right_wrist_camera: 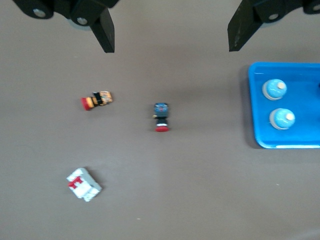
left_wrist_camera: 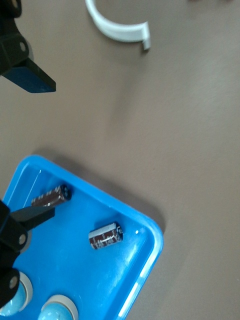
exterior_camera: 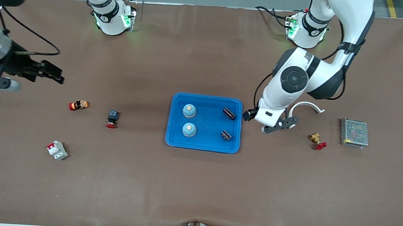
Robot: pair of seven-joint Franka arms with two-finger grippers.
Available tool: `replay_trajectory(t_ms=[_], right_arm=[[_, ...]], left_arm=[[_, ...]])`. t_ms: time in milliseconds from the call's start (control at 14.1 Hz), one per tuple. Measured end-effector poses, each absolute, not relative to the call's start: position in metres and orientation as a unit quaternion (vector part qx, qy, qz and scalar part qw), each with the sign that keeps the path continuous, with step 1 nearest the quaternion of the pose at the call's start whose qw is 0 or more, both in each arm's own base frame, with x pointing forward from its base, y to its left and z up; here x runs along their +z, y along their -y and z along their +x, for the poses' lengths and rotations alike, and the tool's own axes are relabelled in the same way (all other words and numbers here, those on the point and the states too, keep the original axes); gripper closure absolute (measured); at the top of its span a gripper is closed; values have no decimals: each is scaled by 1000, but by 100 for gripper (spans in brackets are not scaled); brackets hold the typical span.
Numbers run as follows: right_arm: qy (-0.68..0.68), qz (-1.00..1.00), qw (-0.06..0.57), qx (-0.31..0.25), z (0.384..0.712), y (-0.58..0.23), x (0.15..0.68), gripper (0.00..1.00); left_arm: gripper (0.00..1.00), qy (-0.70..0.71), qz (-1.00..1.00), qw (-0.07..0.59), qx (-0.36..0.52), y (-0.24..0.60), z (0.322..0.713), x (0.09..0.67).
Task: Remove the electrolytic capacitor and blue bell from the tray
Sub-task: 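Grasp a brown capacitor with the left gripper while the right gripper nears the tray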
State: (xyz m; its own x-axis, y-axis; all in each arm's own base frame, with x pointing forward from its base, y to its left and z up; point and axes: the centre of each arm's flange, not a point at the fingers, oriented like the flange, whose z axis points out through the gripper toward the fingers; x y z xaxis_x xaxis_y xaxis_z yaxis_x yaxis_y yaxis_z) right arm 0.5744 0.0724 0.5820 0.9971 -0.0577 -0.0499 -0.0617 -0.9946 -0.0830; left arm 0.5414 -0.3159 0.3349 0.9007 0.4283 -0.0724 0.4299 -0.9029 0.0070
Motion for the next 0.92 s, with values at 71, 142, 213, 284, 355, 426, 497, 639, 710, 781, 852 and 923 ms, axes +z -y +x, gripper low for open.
replay_trajectory(t_ms=[71,142,213,284,355,426,497,639,710,781,852,923], right_arm=[[-33,-998,42,24,576,-92,577,0],[-38,-998,41,23,578,-110,571,0],[-44,-998,41,21,580,-124,564,0],[-46,-998,41,21,582,-137,557,0],[-47,-998,40,20,584,-150,551,0],[-48,-998,40,19,585,-163,544,0],[-50,-998,40,18,585,-176,539,0],[-52,-998,39,19,582,-199,532,0],[-50,-998,39,19,580,-208,531,0],[-50,-998,40,18,578,-215,531,0],[-51,-998,41,15,576,-224,531,0],[-54,-998,42,12,574,-235,530,0]], left_arm=[[0,-234,972,13,-35,325,538,327],[0,-248,968,14,-35,335,534,319],[0,-262,964,16,-35,343,531,311],[0,-274,961,18,-36,350,528,303],[0,-284,958,20,-36,357,526,295],[0,-291,956,22,-36,363,523,288],[0,-298,954,25,-37,369,520,281],[4,-308,950,25,-35,378,516,269],[4,-315,948,22,-33,382,513,262],[7,-321,946,19,-30,387,510,256],[9,-329,944,16,-29,391,507,248],[10,-338,941,14,-29,393,505,242]])
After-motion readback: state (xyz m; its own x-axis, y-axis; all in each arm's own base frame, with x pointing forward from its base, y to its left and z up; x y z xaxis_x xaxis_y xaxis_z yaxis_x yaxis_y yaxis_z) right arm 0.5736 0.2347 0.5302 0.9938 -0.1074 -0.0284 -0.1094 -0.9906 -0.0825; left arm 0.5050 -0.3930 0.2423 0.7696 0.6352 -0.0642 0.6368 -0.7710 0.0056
